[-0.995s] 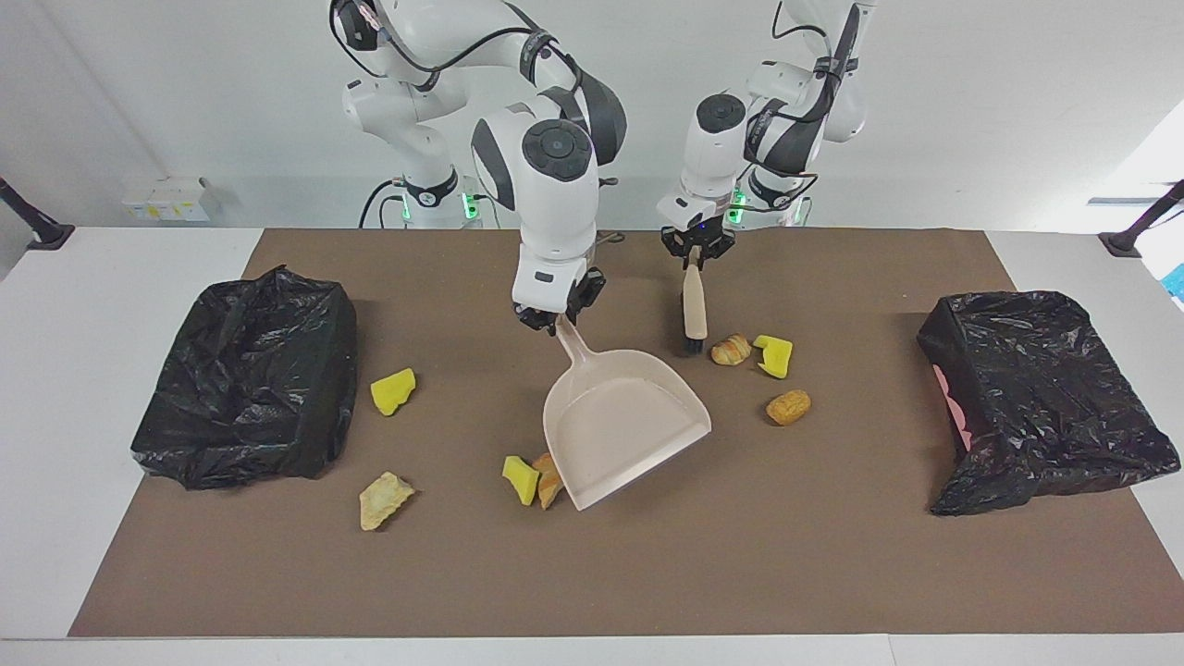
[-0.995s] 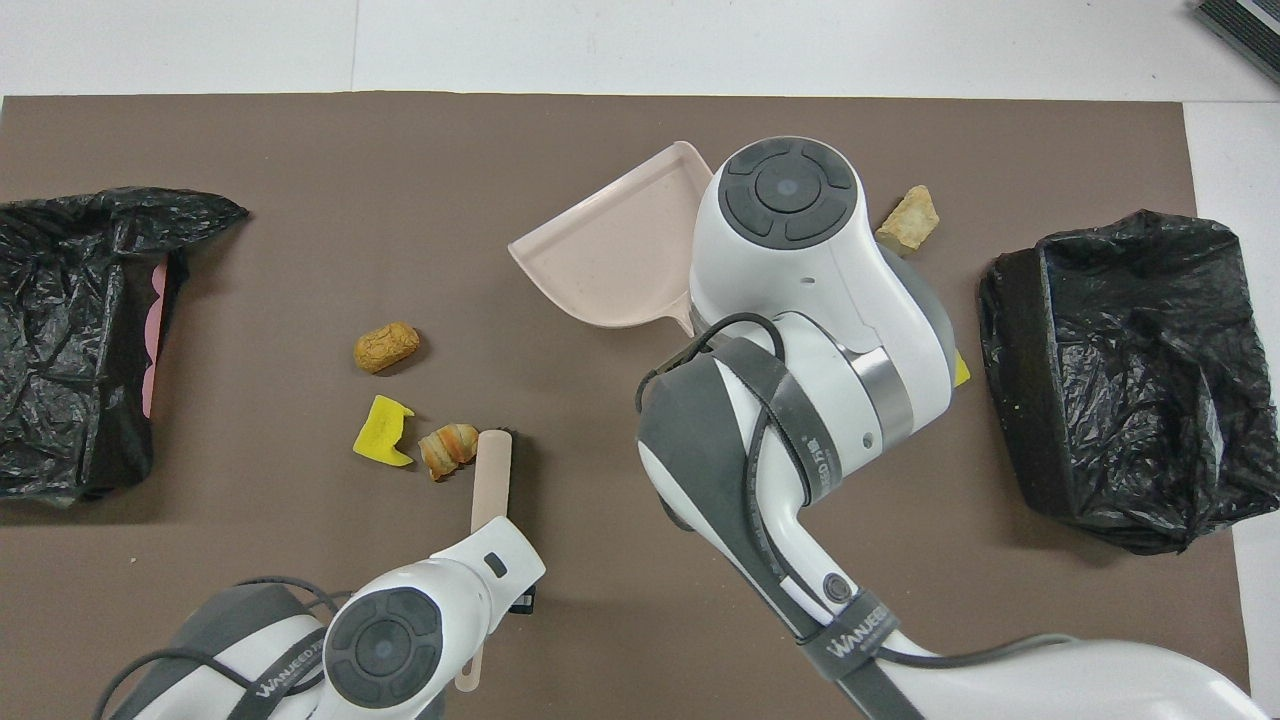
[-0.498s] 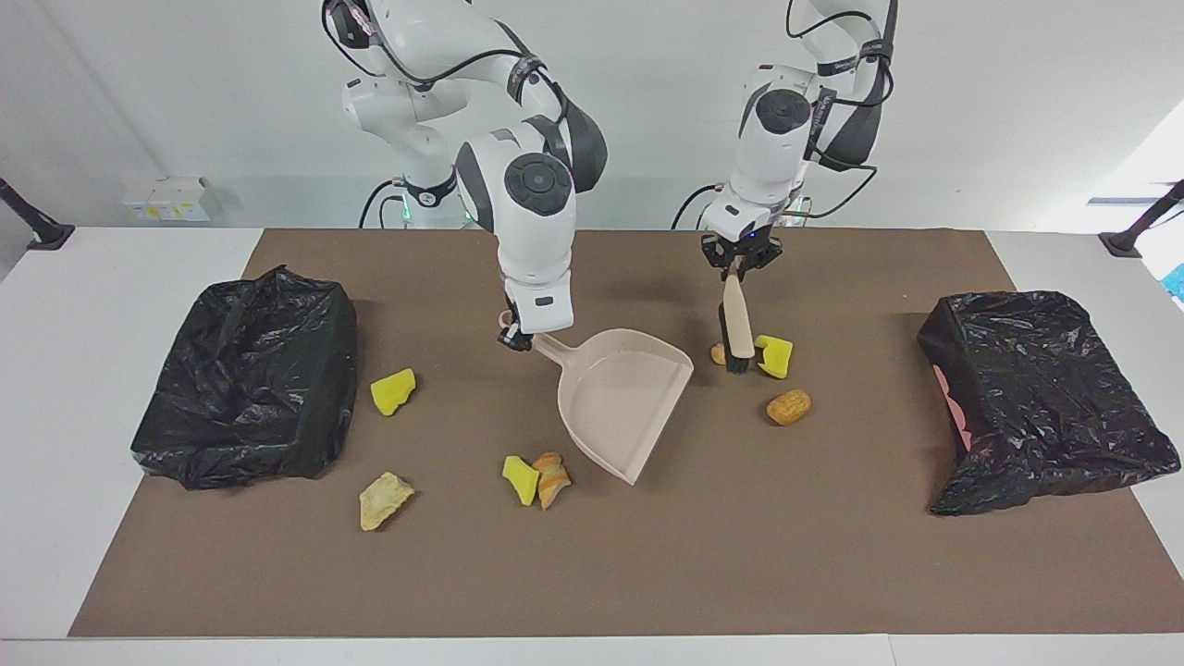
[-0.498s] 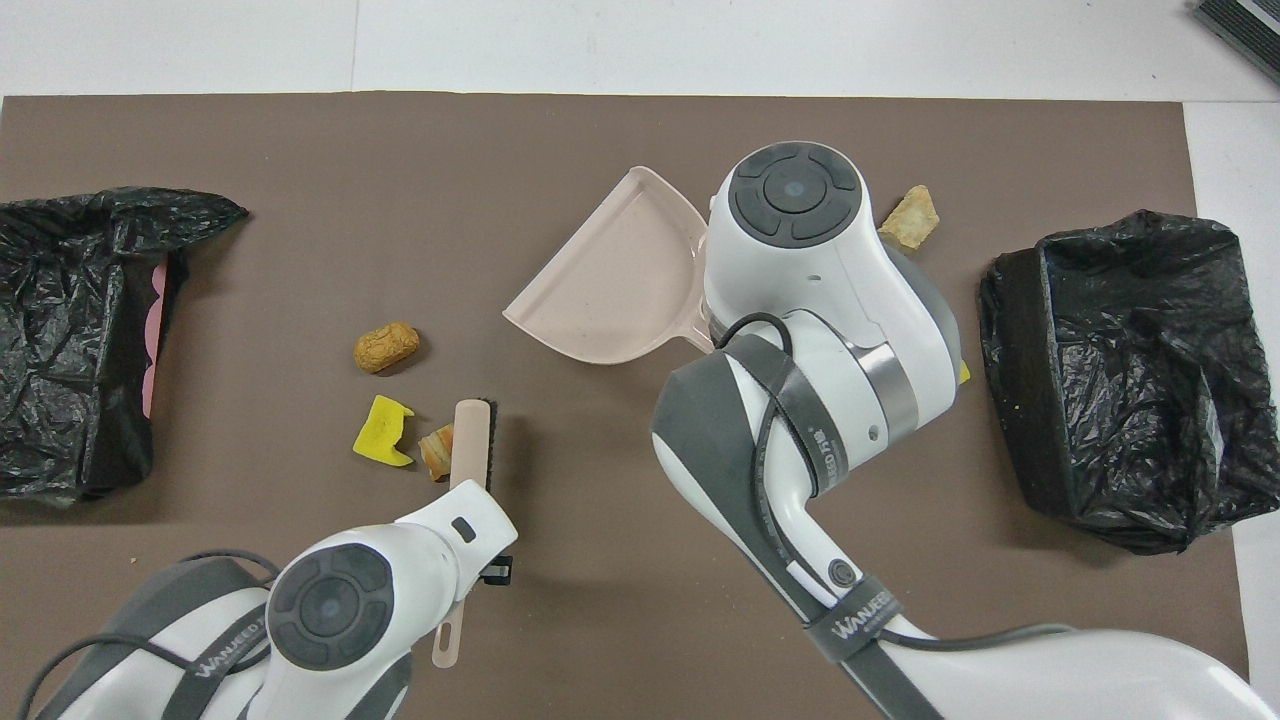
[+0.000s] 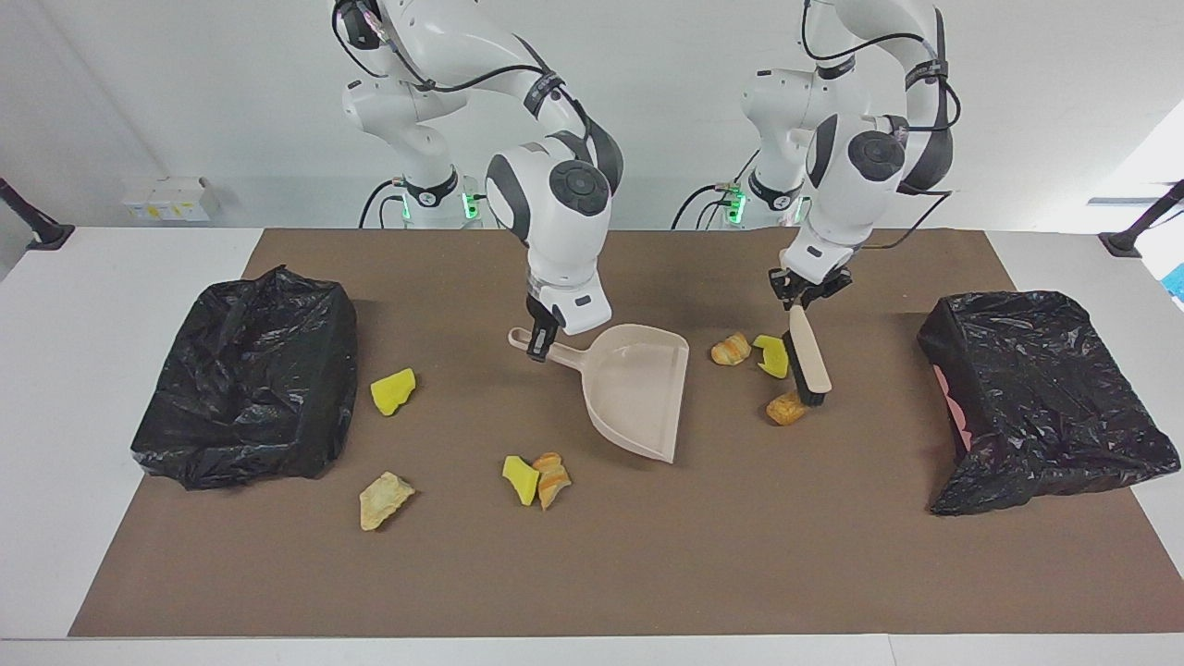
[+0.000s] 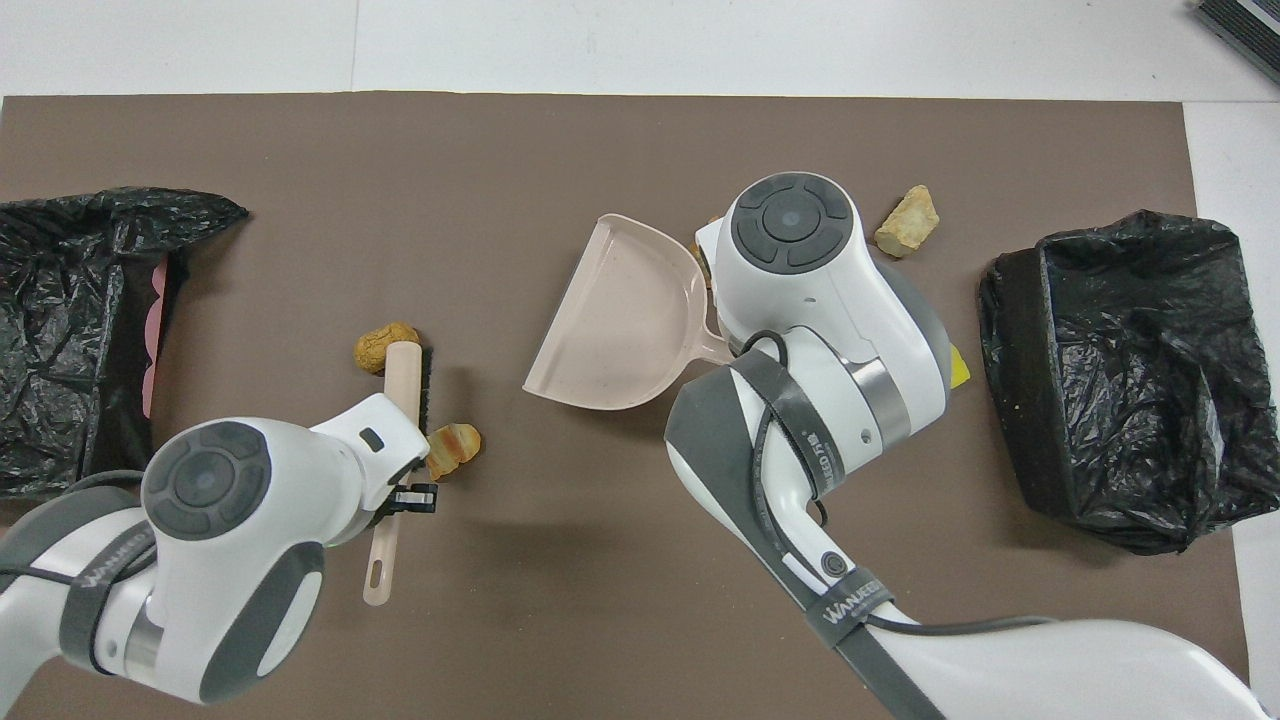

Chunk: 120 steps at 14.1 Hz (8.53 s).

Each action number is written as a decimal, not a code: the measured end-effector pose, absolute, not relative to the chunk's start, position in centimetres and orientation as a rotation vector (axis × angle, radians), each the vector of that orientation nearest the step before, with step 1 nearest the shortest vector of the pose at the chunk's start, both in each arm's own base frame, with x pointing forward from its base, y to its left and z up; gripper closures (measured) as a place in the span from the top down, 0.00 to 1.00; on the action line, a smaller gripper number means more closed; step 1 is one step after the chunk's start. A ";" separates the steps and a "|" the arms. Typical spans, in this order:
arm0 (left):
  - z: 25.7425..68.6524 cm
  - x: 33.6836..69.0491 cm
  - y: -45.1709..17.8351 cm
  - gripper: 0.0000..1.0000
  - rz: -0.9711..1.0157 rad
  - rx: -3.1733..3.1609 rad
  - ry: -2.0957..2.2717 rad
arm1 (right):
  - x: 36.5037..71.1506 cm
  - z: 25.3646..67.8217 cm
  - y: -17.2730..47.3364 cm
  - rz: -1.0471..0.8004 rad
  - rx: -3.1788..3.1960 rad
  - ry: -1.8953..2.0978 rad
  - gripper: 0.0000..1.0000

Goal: Sweep and dump trash in bin
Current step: 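Lift the dustpan with the right gripper while the left gripper grasps the brush, then sweep the chunks into the dustpan with the brush in the left gripper, then carry the dustpan to the nearer black bag with the right gripper, then tip the dustpan into the black bag with the right gripper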

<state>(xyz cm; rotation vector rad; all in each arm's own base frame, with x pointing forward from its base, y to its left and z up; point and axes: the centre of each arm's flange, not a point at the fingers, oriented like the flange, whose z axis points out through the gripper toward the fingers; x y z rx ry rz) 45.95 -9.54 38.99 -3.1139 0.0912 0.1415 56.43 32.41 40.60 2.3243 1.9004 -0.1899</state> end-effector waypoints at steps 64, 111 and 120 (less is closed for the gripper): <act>39.1 48.6 -25.5 0.26 0.249 -3.216 0.168 | 57.5 39.5 28.5 -0.169 2.248 1.928 0.32; 53.1 56.1 -4.3 1.00 -0.065 -3.200 0.148 | 53.5 58.8 -11.1 -0.929 1.506 1.506 0.32; 59.5 54.9 -1.7 1.00 0.025 -3.182 0.123 | 55.5 58.9 -2.8 -0.615 1.817 1.470 0.32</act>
